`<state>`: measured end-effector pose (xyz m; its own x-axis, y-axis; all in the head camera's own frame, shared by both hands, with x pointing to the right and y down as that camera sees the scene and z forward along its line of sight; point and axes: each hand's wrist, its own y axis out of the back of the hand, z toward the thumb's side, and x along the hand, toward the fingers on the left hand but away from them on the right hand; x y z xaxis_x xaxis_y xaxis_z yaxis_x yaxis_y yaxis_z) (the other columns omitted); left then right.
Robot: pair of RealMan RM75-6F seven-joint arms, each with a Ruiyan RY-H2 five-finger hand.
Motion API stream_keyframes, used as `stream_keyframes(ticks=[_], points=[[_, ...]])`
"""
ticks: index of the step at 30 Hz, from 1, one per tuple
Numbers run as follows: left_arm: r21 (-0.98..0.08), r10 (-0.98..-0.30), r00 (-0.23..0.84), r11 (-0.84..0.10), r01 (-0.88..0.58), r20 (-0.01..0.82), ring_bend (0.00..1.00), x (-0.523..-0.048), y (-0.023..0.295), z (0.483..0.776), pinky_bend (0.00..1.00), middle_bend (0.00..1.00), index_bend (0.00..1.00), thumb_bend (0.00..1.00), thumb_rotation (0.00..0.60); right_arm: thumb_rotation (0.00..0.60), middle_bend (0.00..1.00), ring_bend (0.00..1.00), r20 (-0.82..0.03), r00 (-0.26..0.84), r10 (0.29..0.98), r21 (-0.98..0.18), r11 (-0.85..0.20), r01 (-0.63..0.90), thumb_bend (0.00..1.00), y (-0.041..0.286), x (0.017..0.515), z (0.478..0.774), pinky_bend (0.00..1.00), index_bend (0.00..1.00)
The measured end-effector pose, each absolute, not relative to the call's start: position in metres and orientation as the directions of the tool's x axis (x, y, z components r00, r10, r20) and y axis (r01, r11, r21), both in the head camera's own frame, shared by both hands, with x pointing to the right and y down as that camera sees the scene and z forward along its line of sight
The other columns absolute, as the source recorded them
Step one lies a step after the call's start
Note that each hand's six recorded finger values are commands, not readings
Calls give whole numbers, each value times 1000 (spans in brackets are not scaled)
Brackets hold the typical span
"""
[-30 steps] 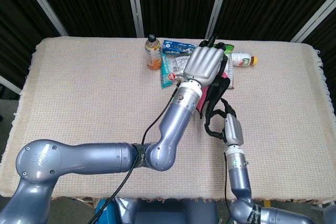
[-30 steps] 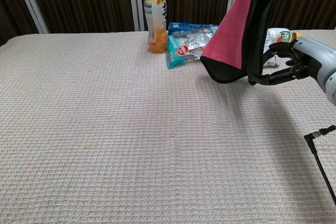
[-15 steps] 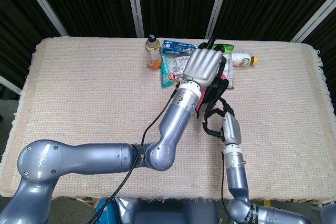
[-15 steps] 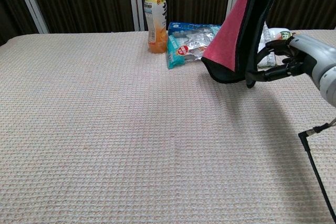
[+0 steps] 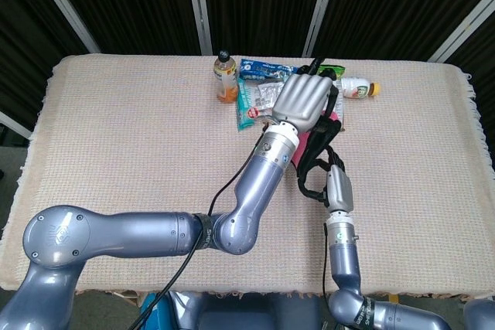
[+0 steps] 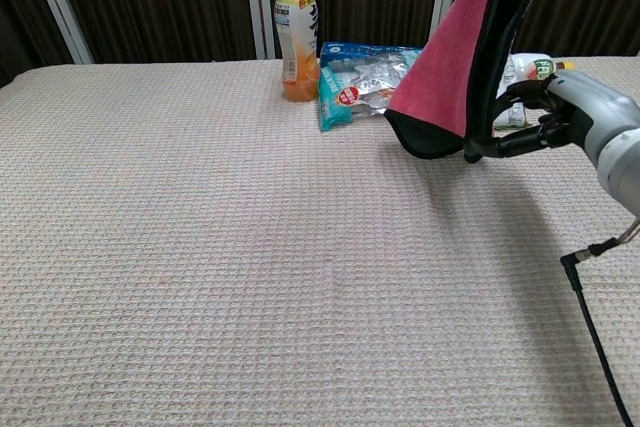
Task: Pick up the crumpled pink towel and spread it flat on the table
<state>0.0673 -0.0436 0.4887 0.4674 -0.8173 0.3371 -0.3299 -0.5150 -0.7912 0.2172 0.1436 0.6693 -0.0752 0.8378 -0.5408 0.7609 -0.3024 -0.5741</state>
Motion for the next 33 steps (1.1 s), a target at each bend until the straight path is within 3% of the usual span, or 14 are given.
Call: stream_keyframes(ticks=[8,22,33], points=[[-787,-815,465,-521,-330,345,42,65,-44,491,157,208,696,403,600,600,143,35,-540,-89,837,-578,-291,762,394,144,219,671,10,607],[-788,-815,465,-521,-326,347,42,63,-43,491,157,208,702,403,600,600,239,113,-536,-93,839,-589,-293,753,444,146,224,674,26,764],[-789,-816,459,-523,-323,353,42,58,-45,494,157,208,704,403,600,600,250,123,-540,-83,838,-587,-304,751,757,147,227,676,26,798]])
